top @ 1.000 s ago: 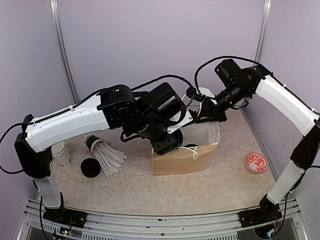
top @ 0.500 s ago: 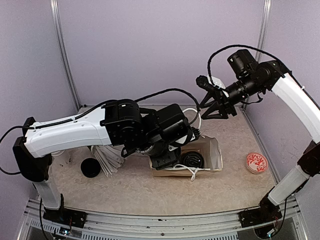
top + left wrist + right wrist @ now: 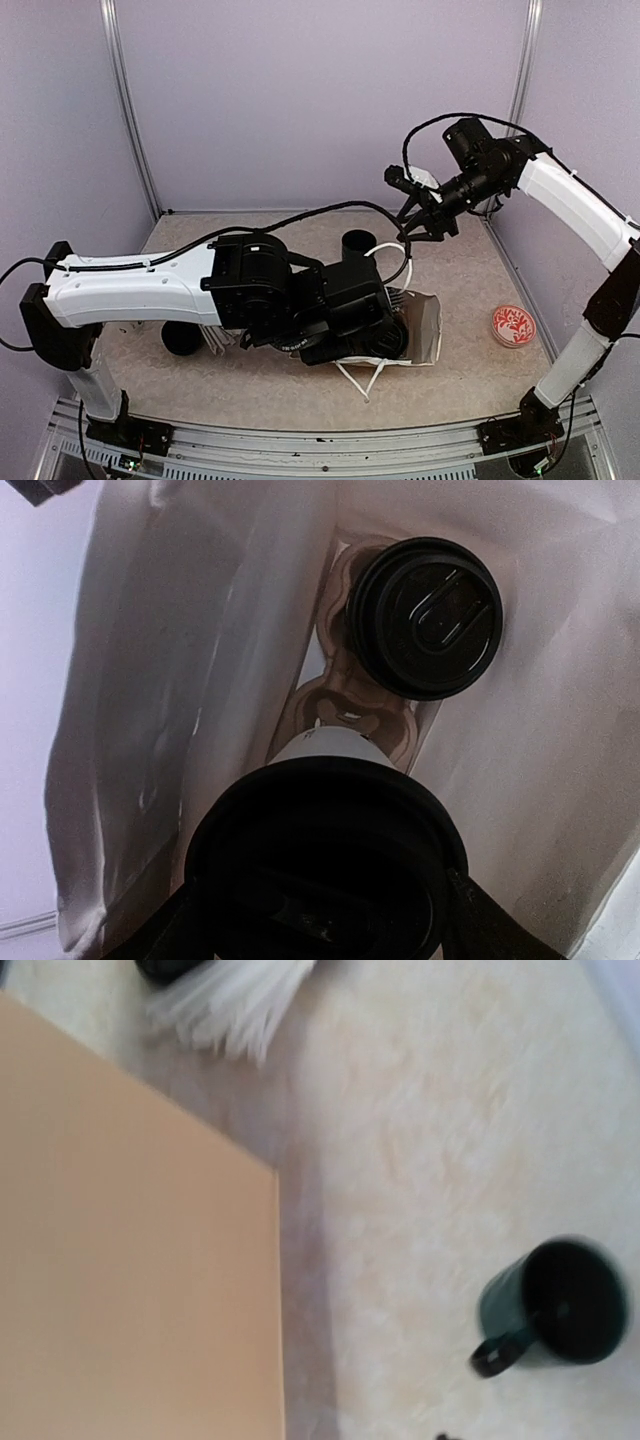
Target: Pack the takeout coffee
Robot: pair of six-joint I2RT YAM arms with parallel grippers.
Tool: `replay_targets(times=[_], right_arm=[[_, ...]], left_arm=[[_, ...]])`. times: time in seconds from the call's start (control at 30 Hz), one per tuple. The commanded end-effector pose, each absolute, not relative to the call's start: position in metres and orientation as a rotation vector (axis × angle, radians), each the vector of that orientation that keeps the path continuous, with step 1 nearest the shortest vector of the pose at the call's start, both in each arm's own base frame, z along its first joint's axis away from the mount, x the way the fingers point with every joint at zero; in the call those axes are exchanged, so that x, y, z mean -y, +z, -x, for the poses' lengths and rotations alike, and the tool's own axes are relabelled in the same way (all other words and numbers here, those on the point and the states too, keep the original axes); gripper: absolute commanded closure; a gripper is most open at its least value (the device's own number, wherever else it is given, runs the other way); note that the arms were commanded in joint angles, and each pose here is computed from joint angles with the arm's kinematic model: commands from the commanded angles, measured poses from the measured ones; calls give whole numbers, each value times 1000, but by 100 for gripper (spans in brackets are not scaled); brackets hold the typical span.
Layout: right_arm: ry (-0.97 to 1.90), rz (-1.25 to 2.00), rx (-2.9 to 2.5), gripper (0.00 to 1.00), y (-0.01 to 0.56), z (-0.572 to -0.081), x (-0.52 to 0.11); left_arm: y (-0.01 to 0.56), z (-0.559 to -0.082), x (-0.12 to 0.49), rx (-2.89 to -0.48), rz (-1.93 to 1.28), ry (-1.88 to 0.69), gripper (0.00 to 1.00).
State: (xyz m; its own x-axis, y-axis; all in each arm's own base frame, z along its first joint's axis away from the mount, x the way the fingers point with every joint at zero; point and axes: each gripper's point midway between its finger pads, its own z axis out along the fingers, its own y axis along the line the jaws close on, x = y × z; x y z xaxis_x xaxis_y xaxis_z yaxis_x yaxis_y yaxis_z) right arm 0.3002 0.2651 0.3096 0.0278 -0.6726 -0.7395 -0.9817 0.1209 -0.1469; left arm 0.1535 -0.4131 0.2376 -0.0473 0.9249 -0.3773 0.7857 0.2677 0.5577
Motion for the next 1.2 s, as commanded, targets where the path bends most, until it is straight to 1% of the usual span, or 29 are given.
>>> replay_targets(times=[0.0, 0.27, 0.43, 0.6, 0.77, 1.17], right_arm=[[557, 1619, -1796, 52, 271, -319, -267], [560, 1649, -1854, 52, 226, -339, -275], [611, 1657, -1900, 54, 201, -353, -286], [669, 1641, -1940, 55, 180, -364, -297], [707, 1656, -1959, 55, 163, -366, -309], [764, 1760, -1997, 55, 120, -355, -333]], left_arm=[[244, -149, 405, -1845, -1529, 281, 36], [232, -136, 401, -1795, -1545, 379, 36], [226, -129, 400, -1766, -1543, 434, 37], [225, -121, 401, -1740, -1547, 428, 37], [227, -113, 406, -1711, -1580, 358, 37], [227, -113, 416, -1557, -1656, 348, 37]])
